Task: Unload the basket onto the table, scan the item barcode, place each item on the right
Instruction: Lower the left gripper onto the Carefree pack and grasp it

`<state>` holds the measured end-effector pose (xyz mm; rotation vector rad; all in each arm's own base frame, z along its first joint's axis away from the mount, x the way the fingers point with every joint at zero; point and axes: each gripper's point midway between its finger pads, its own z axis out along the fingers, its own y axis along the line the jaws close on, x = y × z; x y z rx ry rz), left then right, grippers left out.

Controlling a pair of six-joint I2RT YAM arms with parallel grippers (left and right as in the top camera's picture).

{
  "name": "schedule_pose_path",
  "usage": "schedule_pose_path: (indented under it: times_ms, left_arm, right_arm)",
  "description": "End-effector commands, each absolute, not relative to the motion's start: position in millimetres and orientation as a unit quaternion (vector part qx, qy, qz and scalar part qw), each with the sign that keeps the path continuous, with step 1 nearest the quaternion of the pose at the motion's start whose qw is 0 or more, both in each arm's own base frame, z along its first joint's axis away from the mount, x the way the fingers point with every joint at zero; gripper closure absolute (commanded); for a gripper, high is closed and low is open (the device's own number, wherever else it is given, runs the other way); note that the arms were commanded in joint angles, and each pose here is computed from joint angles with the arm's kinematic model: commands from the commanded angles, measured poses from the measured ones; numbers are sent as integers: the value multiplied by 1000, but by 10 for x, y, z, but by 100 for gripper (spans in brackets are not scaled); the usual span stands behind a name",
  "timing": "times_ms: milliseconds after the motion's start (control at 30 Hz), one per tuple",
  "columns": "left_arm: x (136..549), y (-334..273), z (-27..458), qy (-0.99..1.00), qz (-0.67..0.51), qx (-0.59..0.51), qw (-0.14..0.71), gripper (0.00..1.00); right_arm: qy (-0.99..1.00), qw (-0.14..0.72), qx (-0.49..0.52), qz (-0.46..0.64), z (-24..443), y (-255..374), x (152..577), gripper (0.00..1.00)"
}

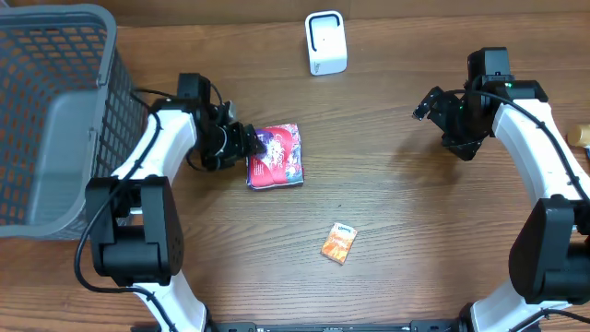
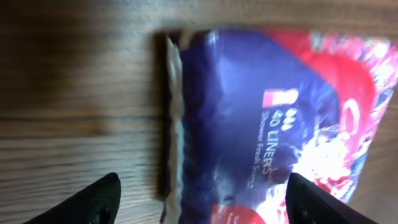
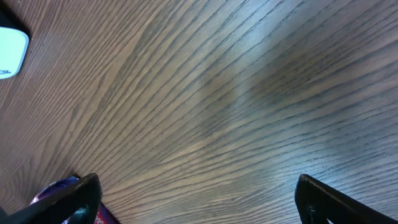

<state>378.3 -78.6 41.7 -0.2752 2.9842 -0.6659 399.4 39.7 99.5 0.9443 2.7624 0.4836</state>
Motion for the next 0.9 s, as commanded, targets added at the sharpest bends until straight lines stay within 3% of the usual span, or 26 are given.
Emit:
schedule_pose_path:
  times_ms: [0,67,167,233,300,333,600,867]
  left_arm:
    - [3665,-910,215,968,-235,-91,16,27]
    - [3655,-919,155,967,-236,-99,19,34]
    - [3625,-909,64,966,-234,-107,21,56]
    - [3619,-862,30,969,-220,-111,22,61]
    - [3622,-821,15,972,-207,-112,24,77]
    - [3625,-816,18,972,-206,-111,25,93]
    - [3824,-672,406,980,-161,-111,35,96]
    - [4057,-113,1322,987,34,-132,83,96]
  right_arm:
    - [927,108,317,167,1119,388,4035,0]
    - [927,108,317,167,1119,388,4035,0]
    - [927,108,317,167,1119,388,4035,0]
    - [927,108,317,167,1119,388,4035,0]
    - [927,108,317,167,1119,388,4035,0]
    - [927,108,317,167,1119,388,4035,0]
    - [927,108,317,167,1119,388,4035,0]
    - [927,108,317,167,1119,388,4035,0]
